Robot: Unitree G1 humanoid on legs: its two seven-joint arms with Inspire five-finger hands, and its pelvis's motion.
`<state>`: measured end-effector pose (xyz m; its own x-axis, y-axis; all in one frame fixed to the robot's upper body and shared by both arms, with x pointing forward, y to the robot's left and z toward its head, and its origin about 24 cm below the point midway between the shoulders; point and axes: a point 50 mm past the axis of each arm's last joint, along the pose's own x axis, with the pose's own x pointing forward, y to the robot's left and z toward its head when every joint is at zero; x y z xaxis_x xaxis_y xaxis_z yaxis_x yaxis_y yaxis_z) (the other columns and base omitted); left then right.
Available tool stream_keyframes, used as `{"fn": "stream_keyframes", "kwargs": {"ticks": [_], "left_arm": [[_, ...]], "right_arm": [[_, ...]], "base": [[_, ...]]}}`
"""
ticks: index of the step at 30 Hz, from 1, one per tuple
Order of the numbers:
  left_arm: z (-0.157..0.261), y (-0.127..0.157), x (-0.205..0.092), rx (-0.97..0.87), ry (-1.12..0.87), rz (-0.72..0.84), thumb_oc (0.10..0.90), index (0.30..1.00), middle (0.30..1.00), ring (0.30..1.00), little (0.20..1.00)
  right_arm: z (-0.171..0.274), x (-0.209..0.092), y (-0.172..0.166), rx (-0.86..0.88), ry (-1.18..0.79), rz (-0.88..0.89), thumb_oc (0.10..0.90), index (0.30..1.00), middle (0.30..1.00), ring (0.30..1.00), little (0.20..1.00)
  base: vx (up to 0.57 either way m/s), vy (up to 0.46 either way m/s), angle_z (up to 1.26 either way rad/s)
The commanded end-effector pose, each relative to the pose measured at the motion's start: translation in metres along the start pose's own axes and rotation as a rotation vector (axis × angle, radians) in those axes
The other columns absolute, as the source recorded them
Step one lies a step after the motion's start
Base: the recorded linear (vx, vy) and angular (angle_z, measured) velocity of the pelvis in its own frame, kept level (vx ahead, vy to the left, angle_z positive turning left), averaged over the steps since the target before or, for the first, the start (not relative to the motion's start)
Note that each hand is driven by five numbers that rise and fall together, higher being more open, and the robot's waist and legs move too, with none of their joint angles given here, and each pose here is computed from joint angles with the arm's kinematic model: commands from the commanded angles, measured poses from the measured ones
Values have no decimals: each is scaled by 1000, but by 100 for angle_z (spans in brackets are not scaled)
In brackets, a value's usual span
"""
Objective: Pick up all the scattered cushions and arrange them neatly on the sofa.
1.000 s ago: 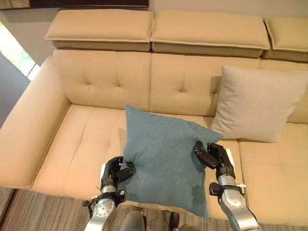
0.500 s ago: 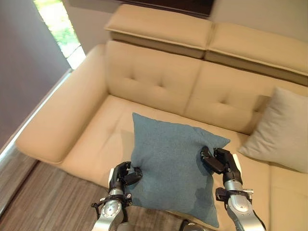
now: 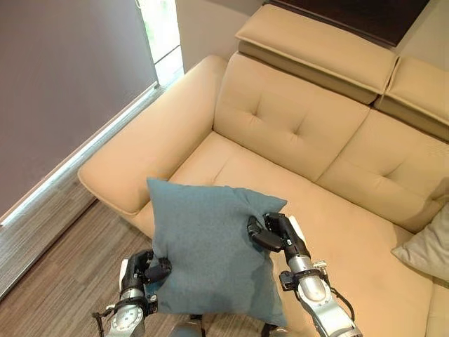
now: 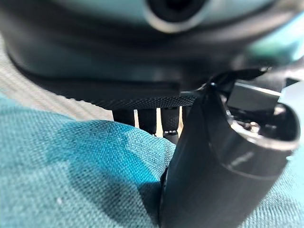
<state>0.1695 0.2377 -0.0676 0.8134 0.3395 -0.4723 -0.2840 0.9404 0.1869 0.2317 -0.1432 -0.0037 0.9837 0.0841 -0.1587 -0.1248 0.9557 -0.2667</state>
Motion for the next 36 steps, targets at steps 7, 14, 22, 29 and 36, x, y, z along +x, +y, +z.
{"fn": "stream_keyframes", "kwargs": {"ticks": [7,14,22,29,36], "left_arm": [[40,-44,3,-50,-206,-150,400,300,300,300,300],[37,-51,1,-73,-192,-156,400,300,300,300,300],[43,-56,-2,-138,-204,-177,400,300,300,300,300],[45,-55,-3,-198,-202,-118,400,300,300,300,300],[44,-67,-3,-175,-200,-159,400,300,300,300,300]], "right_arm": [[55,10,-4,40,-296,22,400,300,300,300,300],[44,2,-8,62,-249,27,400,300,300,300,300],[46,1,-15,34,-258,24,400,300,300,300,300],[52,5,-19,-10,-287,26,400,300,300,300,300],[52,3,-23,-54,-286,25,400,300,300,300,300]], "base": [[76,1,-26],[78,-43,-9],[31,-82,4],[115,157,-28],[203,311,-40]]}}
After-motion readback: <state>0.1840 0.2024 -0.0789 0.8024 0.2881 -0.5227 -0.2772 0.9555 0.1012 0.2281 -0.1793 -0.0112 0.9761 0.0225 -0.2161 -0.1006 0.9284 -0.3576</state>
